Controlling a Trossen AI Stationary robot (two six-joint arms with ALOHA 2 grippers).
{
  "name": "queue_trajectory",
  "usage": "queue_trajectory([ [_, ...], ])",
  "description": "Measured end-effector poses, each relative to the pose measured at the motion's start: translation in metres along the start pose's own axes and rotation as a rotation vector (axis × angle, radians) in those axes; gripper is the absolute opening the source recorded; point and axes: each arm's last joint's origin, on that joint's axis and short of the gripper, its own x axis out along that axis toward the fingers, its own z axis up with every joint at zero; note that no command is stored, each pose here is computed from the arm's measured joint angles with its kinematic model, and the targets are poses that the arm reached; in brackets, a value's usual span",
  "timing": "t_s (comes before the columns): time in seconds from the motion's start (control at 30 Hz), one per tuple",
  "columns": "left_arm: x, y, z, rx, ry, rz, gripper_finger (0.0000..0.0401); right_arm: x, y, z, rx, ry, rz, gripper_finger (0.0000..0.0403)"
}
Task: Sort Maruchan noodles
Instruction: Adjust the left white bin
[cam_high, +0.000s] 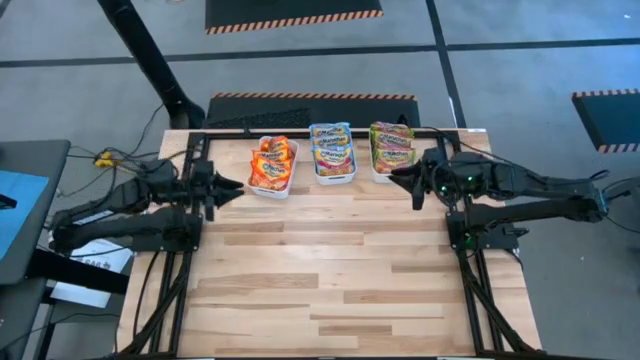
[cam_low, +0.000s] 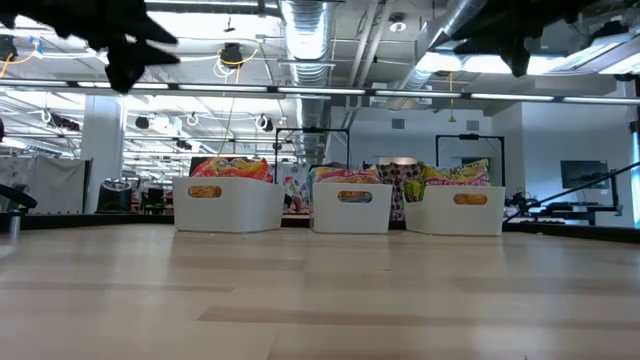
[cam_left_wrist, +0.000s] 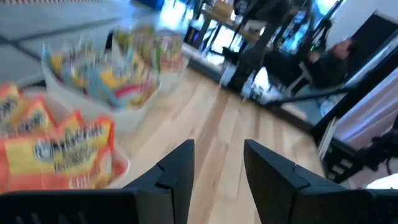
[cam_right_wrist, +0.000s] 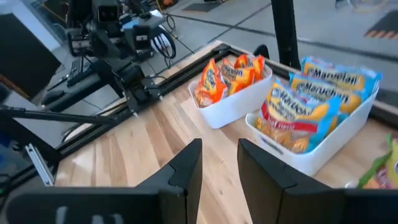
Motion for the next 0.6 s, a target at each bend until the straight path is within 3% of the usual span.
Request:
queue_trajectory([
  [0.27, 0.037, 0.019, -0.036, -0.049, 0.186, 0.050, 0.0125, 0.008, -0.004, -0.012, 0.085, 0.017, -0.008, 0.0127],
  [0.6, 0.088, 0.035, -0.059, 0.044, 0.393, 0.173, 0.0125, 0.008, -0.002, -0.009, 0.081, -0.008, 0.005, 0.0127],
])
